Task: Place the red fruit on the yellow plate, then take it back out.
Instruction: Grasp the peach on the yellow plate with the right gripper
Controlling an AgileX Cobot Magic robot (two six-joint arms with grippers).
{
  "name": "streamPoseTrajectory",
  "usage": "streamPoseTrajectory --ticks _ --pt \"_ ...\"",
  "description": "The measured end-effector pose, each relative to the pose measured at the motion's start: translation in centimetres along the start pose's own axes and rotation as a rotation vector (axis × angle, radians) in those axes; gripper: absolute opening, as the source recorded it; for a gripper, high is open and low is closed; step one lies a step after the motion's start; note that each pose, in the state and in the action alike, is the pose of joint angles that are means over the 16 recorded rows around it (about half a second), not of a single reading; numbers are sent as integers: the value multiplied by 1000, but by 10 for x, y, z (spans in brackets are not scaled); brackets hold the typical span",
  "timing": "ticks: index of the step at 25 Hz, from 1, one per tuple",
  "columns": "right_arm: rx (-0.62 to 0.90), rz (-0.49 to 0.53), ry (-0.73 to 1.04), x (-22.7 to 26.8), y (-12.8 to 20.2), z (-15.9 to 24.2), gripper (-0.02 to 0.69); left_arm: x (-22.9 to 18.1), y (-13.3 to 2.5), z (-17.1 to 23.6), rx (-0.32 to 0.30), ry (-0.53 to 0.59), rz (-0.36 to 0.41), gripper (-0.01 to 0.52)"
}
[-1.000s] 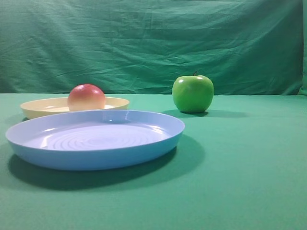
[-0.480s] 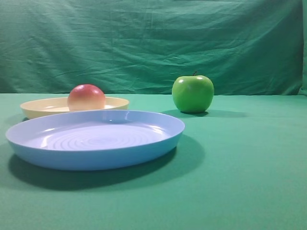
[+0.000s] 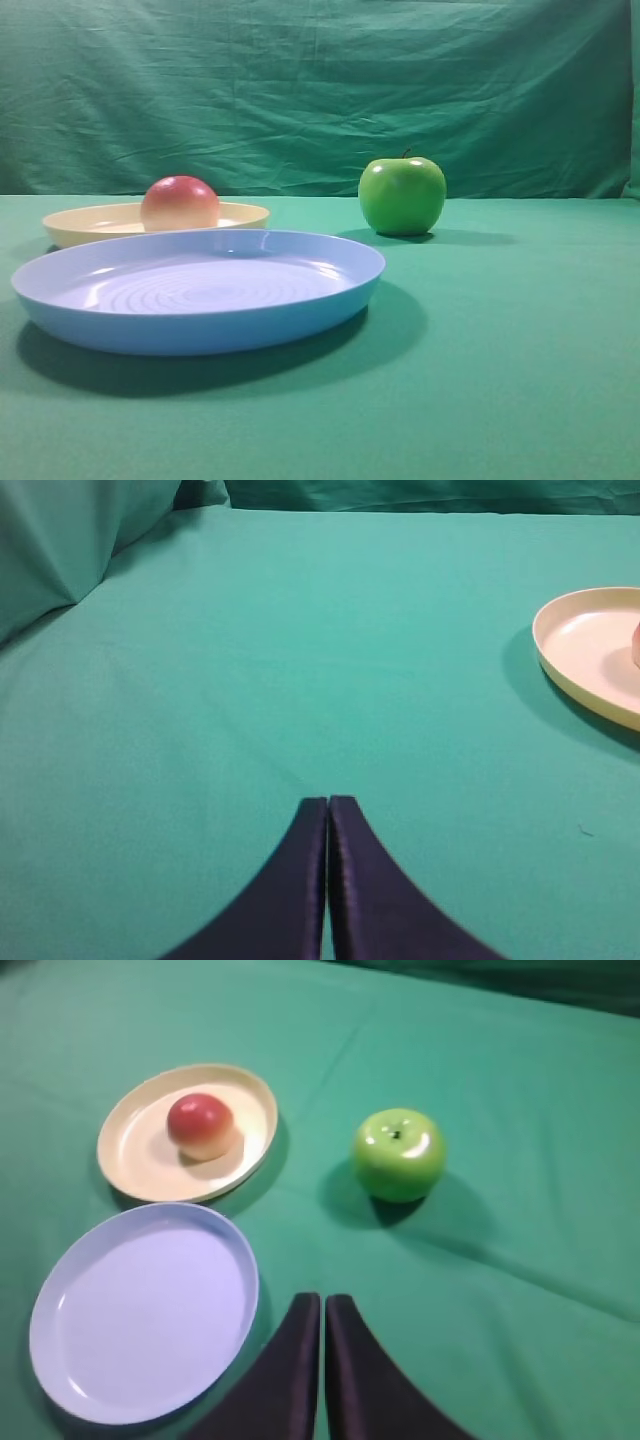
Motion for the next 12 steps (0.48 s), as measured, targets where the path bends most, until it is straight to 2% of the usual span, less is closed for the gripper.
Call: streamPoseTrajectory --ticks 12 --pt "-71 -173 -30 -99 5 -15 0 0 0 0 -1 0 0 0"
Point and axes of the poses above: a point on each arm's last joint axis where the gripper is mounted, x pointing back along that axis away from the gripper, y along the wrist's bending axis when the last joint is at zero, z = x × y, the point moved 5 cm from there along -x, pointing out along that axis toward the gripper, and after that the axes turned 2 degrees about -x, right-handed, at the moved point
